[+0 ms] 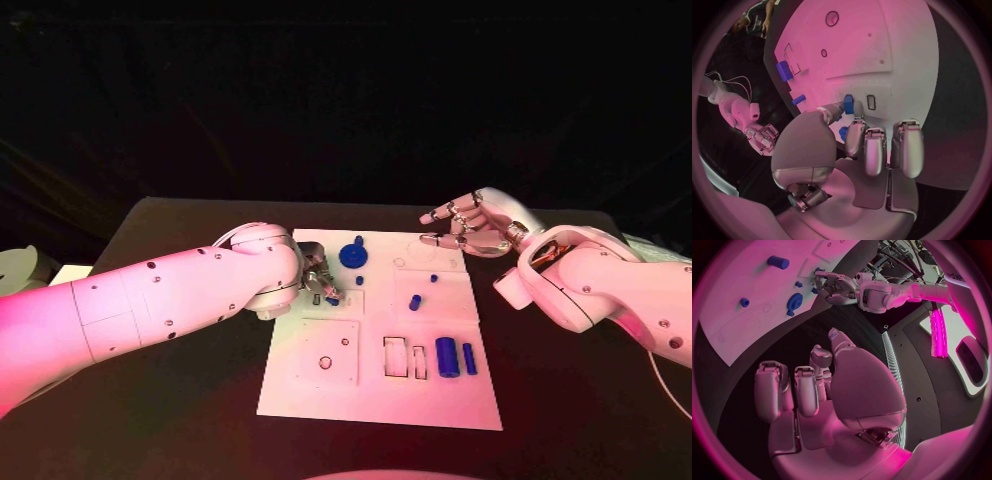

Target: Assemble the parts on the task board

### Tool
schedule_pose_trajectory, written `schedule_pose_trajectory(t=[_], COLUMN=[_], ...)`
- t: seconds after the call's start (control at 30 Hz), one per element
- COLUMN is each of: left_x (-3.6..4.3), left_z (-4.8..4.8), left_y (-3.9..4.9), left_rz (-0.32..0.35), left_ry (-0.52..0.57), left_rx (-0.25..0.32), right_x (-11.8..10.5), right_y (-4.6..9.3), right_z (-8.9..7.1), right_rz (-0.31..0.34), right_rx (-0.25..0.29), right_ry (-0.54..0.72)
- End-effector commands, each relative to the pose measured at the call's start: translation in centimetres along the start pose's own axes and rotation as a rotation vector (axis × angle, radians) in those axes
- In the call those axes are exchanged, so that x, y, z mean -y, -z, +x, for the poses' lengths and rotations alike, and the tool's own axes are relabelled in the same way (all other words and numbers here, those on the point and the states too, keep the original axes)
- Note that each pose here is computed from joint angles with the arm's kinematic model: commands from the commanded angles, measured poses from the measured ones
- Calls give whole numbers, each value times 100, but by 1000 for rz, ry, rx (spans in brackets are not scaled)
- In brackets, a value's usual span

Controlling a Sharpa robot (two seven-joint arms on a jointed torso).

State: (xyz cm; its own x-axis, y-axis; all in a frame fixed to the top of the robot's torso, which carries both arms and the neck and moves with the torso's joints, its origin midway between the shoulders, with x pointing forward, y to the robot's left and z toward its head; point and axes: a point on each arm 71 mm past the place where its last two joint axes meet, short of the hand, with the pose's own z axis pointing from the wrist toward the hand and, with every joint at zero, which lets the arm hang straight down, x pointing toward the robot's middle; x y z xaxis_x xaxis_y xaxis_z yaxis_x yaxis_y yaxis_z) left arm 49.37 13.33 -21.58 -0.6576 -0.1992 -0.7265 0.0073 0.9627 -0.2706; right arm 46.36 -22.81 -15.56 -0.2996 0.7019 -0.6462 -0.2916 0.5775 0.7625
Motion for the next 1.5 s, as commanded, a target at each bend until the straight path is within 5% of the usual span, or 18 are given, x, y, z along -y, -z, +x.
schedule_pose_trajectory(t=[0.03, 1.5], left_x=[-77, -77], left_z=[75, 69], left_y=[-28, -61], left_rz=[-72, -78], left_ry=[-39, -41], left_rx=[-44, -50], right_x=[-7, 2], right_y=[1, 16], right_z=[17, 3], right_rz=[-8, -4], right_rx=[-15, -12], right_ry=[8, 9])
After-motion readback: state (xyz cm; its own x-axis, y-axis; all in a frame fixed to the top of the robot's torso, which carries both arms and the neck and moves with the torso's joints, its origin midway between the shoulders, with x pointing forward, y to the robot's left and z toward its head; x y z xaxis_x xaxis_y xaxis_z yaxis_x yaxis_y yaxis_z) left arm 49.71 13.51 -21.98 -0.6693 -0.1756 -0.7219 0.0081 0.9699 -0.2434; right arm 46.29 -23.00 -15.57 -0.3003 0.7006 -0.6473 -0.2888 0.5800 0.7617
